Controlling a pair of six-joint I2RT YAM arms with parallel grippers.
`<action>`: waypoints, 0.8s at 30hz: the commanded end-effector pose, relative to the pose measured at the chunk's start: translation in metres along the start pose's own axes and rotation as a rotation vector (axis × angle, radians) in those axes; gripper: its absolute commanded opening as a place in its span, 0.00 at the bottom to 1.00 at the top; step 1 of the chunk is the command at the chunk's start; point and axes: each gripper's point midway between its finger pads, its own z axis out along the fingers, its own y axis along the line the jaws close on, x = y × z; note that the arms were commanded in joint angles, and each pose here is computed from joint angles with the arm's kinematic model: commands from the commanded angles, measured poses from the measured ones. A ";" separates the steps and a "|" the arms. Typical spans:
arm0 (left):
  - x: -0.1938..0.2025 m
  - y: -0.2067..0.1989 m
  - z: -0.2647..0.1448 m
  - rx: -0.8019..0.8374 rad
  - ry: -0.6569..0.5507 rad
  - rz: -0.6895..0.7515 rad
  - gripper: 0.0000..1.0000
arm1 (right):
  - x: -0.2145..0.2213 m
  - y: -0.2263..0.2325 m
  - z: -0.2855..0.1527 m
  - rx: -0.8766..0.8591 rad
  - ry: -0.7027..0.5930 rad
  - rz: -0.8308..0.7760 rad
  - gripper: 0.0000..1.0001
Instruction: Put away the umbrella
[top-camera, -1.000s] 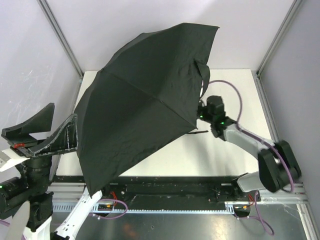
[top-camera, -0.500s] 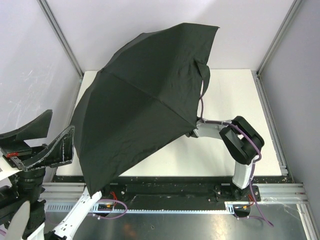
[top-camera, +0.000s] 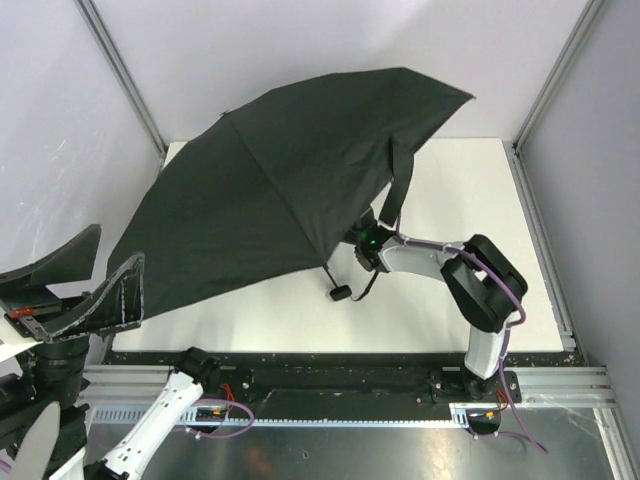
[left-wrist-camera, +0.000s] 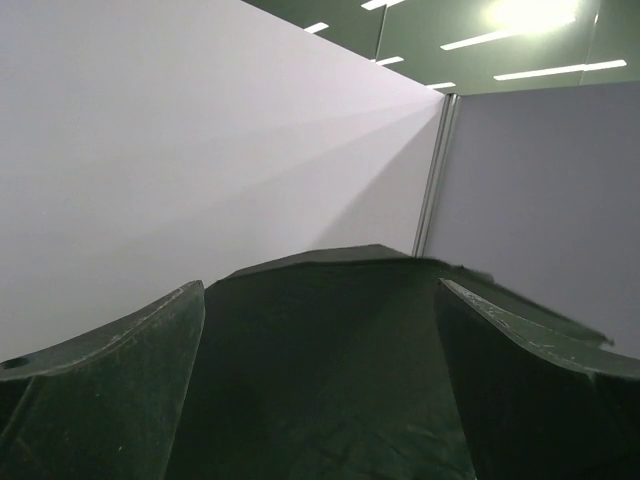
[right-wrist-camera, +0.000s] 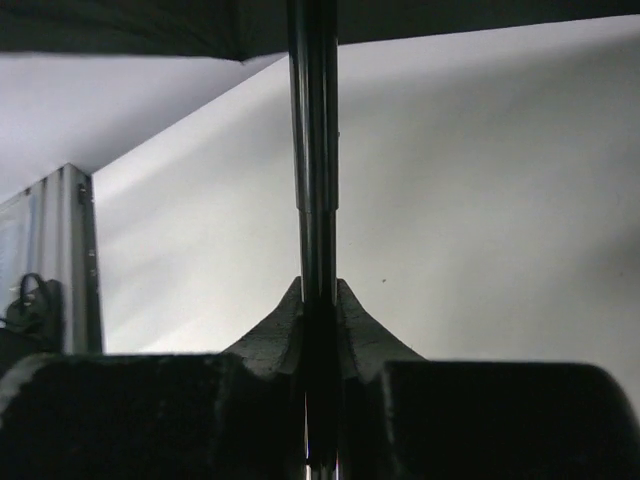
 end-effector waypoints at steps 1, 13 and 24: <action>-0.009 0.002 0.005 -0.014 -0.014 0.001 0.99 | -0.075 0.024 -0.029 0.048 -0.082 0.184 0.00; 0.001 0.032 -0.003 -0.208 -0.034 -0.170 0.98 | -0.161 -0.021 -0.193 0.586 -0.374 0.662 0.00; 0.227 -0.022 0.007 0.028 0.775 -0.502 1.00 | -0.168 -0.002 -0.230 0.546 -0.533 0.660 0.00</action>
